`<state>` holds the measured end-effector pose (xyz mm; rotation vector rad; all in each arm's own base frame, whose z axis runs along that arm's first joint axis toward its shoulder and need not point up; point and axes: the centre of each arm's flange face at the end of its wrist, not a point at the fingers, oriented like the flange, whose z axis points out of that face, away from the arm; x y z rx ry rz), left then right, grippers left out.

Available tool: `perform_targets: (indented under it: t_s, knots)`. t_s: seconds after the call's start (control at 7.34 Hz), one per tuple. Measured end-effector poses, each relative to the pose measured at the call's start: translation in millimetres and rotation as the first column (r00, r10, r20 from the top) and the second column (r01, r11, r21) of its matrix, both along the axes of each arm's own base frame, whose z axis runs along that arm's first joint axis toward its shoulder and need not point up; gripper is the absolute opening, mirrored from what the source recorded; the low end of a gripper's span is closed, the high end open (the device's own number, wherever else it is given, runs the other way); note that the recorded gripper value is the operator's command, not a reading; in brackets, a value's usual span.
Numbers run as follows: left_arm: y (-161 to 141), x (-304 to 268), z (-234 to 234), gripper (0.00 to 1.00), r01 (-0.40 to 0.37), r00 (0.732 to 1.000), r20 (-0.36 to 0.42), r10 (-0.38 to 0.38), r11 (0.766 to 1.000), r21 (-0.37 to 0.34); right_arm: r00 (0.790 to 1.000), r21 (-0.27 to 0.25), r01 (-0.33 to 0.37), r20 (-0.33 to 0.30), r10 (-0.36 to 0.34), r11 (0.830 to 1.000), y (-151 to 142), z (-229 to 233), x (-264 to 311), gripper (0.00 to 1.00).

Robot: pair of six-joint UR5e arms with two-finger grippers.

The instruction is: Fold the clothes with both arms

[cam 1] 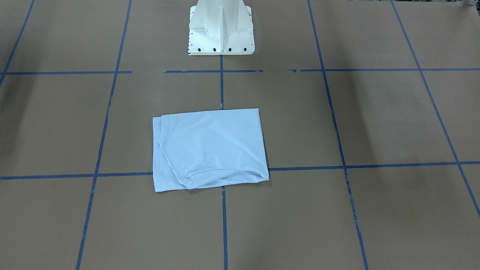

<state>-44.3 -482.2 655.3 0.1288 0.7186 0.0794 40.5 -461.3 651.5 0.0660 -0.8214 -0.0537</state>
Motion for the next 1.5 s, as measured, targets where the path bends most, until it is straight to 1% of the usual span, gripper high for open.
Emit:
perform_targets:
  t_s: [1.5]
  knots:
    - [-0.3,0.2,-1.2,1.00,0.001,1.000,0.000,-0.001,1.000,-0.002,1.000,0.012,0.000,0.001,0.000,1.000,-1.1,-5.0,-0.1,1.00]
